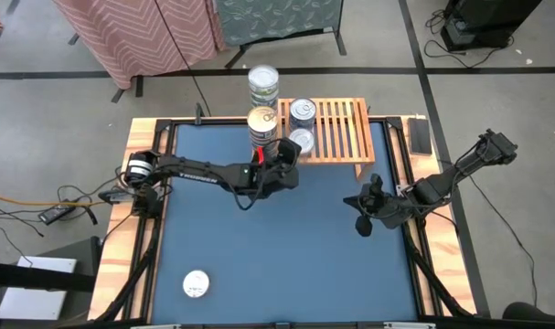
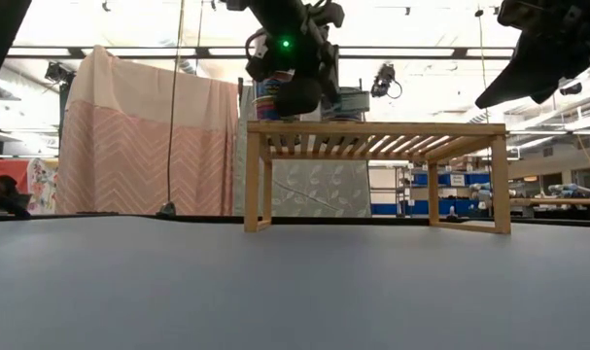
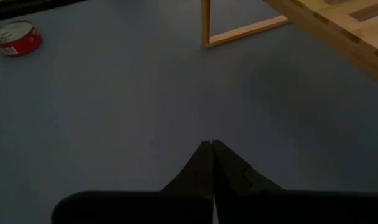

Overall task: Stack canned seafood by type on shelf
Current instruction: Put the dark green tuna can on the shelf

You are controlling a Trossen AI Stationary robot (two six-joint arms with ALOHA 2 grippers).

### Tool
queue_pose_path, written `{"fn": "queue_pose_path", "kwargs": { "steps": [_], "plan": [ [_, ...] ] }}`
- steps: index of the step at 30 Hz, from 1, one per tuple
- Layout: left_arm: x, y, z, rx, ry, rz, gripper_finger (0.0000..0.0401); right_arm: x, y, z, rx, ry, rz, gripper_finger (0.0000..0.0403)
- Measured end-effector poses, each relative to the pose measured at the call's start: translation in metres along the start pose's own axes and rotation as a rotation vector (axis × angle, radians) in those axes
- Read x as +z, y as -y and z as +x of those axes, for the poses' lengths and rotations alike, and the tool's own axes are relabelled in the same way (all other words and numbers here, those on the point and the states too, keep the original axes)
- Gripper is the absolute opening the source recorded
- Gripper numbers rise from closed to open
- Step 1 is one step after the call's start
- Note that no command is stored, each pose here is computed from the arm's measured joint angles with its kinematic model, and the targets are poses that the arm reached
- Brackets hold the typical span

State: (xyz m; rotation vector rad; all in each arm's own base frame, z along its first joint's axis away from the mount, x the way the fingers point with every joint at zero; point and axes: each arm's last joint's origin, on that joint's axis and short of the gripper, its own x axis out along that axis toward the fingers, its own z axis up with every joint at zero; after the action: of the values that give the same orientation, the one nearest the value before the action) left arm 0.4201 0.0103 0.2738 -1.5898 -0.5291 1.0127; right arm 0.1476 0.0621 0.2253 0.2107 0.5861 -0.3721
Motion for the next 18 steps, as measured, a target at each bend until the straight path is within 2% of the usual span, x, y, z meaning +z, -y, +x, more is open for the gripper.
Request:
{"fn": "queue_pose_path", "kwargs": {
  "steps": [4,8,18],
  "plan": [
    [0.0024,-0.0021,0.0013,0.019,0.012,0.027,0.0,0.0,0.0,0.0,0.0,0.0,-0.02,0.0],
    [0.0042,-0.0039,0.0036,0.05,-0.003,-0.006,0.0,0.0,0.0,0.0,0.0,0.001,-0.027,0.0],
    [0.0067,-0.0054,0.0055,0.072,-0.001,0.007,0.0,0.0001,0.0,0.0,0.0,0.001,-0.027,0.0008]
  ]
}}
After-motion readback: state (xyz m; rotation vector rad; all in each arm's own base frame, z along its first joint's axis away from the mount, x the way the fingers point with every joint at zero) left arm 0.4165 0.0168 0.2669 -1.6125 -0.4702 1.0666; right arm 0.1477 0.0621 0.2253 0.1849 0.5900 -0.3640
